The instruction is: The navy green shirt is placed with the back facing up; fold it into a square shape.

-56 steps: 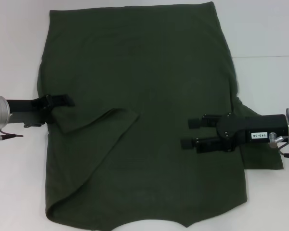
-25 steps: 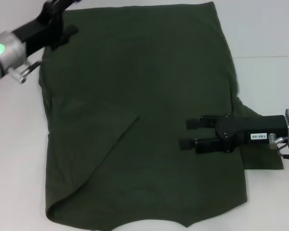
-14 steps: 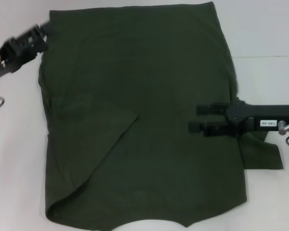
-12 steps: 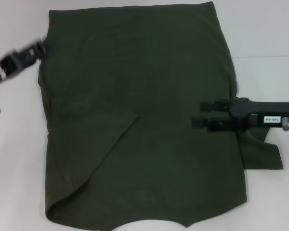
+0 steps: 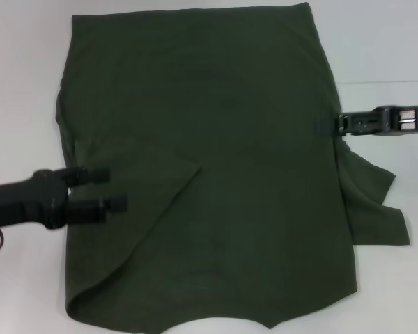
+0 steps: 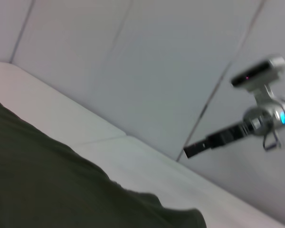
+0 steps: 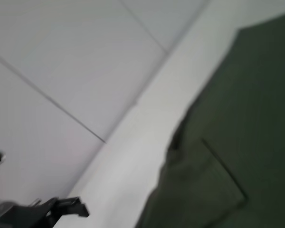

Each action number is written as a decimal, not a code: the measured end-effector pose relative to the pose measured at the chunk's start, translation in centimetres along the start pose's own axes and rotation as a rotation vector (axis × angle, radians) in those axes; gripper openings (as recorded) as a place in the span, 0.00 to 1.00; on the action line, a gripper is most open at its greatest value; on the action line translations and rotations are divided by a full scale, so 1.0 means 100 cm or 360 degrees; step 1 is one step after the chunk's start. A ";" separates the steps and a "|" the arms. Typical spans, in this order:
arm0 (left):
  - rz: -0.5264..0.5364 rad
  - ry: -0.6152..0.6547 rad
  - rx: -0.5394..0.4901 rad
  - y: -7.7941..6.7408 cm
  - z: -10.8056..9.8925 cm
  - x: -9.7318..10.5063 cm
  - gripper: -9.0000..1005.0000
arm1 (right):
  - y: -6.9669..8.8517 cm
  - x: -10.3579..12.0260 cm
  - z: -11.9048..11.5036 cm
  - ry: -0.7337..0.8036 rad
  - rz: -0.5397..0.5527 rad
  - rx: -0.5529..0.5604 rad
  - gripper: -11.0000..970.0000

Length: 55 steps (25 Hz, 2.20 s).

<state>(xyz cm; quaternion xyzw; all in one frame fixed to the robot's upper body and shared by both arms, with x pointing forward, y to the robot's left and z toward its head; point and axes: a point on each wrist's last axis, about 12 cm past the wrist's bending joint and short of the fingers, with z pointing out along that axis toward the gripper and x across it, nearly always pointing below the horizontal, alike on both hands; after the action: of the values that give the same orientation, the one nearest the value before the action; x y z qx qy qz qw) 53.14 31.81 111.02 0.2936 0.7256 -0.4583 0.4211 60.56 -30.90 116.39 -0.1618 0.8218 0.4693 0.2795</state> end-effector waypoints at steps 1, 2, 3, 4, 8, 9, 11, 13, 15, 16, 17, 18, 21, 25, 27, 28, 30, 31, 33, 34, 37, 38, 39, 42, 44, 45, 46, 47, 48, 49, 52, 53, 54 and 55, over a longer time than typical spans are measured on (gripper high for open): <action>0.0029 0.0016 0.0005 -0.001 0.001 0.003 0.91 | 0.000 -0.002 -0.002 0.0026 0.0051 0.0027 0.81; 0.0060 0.0021 0.0008 -0.002 0.001 0.006 0.91 | 0.000 -0.006 -0.005 0.0062 0.0124 0.0070 0.81; 0.0084 0.0020 0.0011 -0.002 0.001 0.007 0.91 | 0.000 -0.007 -0.008 0.0096 0.0190 0.0106 0.81; 0.0099 0.0016 0.0016 -0.003 0.001 0.008 0.91 | -0.002 -0.008 -0.010 0.0133 0.0259 0.0147 0.81; 0.0140 -0.0002 0.0040 -0.005 0.000 0.009 0.91 | -0.006 -0.004 -0.019 0.0261 0.0494 0.0274 0.81; 0.0146 -0.0002 0.0042 -0.005 0.000 0.008 0.91 | -0.007 -0.003 -0.022 0.0279 0.0535 0.0303 0.80; 0.0157 0.0001 0.0049 -0.005 0.002 0.007 0.91 | -0.010 0.000 -0.028 0.0304 0.0599 0.0353 0.80; 0.0162 0.0004 0.0054 -0.005 0.003 0.006 0.91 | -0.015 0.006 -0.037 0.0330 0.0655 0.0419 0.80; 0.0174 0.0006 0.0056 -0.005 0.003 0.006 0.91 | -0.020 0.011 -0.043 0.0357 0.0688 0.0487 0.80; 0.0187 0.0008 0.0057 -0.005 0.003 0.006 0.91 | -0.022 0.014 -0.047 0.0370 0.0703 0.0520 0.80; 0.0194 0.0008 0.0057 -0.005 0.003 0.006 0.91 | -0.024 0.016 -0.049 0.0381 0.0712 0.0548 0.80; 0.0208 0.0009 0.0055 -0.005 0.003 0.006 0.91 | -0.026 0.018 -0.051 0.0389 0.0719 0.0573 0.80; 0.0219 0.0005 0.0047 -0.004 0.004 0.007 0.91 | -0.030 0.022 -0.054 0.0391 0.0722 0.0616 0.80; 0.0224 -0.0006 0.0043 -0.005 0.004 0.008 0.91 | -0.035 0.025 -0.054 0.0394 0.0706 0.0675 0.80; 0.0224 -0.0012 0.0040 -0.005 0.004 0.009 0.91 | -0.037 0.026 -0.053 0.0394 0.0699 0.0691 0.80; 0.0223 -0.0014 0.0039 -0.005 0.004 0.010 0.91 | -0.038 0.027 -0.052 0.0390 0.0698 0.0695 0.80; 0.0223 -0.0015 0.0037 -0.005 0.004 0.010 0.91 | -0.040 0.029 -0.050 0.0393 0.0692 0.0693 0.80; 0.0223 -0.0016 0.0036 -0.005 0.004 0.010 0.91 | -0.041 0.031 -0.048 0.0397 0.0681 0.0690 0.80; 0.0222 -0.0018 0.0036 -0.005 0.004 0.010 0.91 | -0.042 0.032 -0.045 0.0397 0.0662 0.0689 0.79; 0.0222 -0.0018 0.0034 -0.005 0.005 0.010 0.91 | -0.043 0.032 -0.043 0.0392 0.0651 0.0691 0.79; 0.0221 -0.0019 0.0030 -0.005 0.005 0.010 0.91 | -0.045 0.033 -0.038 0.0380 0.0619 0.0692 0.79; 0.0221 -0.0023 0.0029 -0.005 0.005 0.010 0.91 | -0.045 0.034 -0.037 0.0380 0.0606 0.0692 0.79; 0.0221 -0.0027 0.0028 -0.005 0.005 0.010 0.91 | -0.046 0.034 -0.036 0.0377 0.0601 0.0695 0.79; 0.0222 -0.0034 0.0027 -0.005 0.006 0.010 0.91 | -0.048 0.037 -0.033 0.0374 0.0593 0.0698 0.79; 0.0222 -0.0035 0.0025 -0.005 0.006 0.010 0.91 | -0.049 0.038 -0.031 0.0371 0.0589 0.0697 0.79; 0.0222 -0.0035 0.0025 -0.005 0.006 0.010 0.91 | -0.050 0.038 -0.030 0.0371 0.0585 0.0696 0.79; 0.0222 -0.0035 0.0023 -0.005 0.006 0.010 0.91 | -0.050 0.039 -0.029 0.0370 0.0582 0.0696 0.79; 0.0222 -0.0035 0.0022 -0.004 0.006 0.010 0.91 | -0.050 0.040 -0.028 0.0370 0.0582 0.0693 0.79; 0.0221 -0.0035 0.0021 -0.004 0.006 0.010 0.91 | -0.050 0.041 -0.027 0.0371 0.0583 0.0688 0.79; 0.0221 -0.0034 0.0021 -0.004 0.006 0.010 0.90 | -0.051 0.041 -0.026 0.0370 0.0582 0.0685 0.79; 0.0221 -0.0034 0.0020 -0.004 0.006 0.010 0.90 | -0.051 0.042 -0.023 0.0373 0.0576 0.0681 0.79; 0.0221 -0.0034 0.0018 -0.004 0.006 0.010 0.90 | -0.051 0.042 -0.022 0.0374 0.0575 0.0681 0.79; 0.0221 -0.0034 0.0016 -0.004 0.006 0.010 0.90 | -0.051 0.042 -0.021 0.0375 0.0574 0.0679 0.79; 0.0221 -0.0034 0.0015 -0.004 0.006 0.010 0.90 | -0.051 0.042 -0.020 0.0374 0.0572 0.0679 0.79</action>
<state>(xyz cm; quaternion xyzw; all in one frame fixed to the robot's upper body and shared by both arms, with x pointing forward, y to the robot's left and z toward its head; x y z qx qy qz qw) 52.57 31.16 110.19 0.3403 0.6968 -0.4344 0.4582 59.26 -35.24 111.19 -0.0046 0.9441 0.3061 0.1225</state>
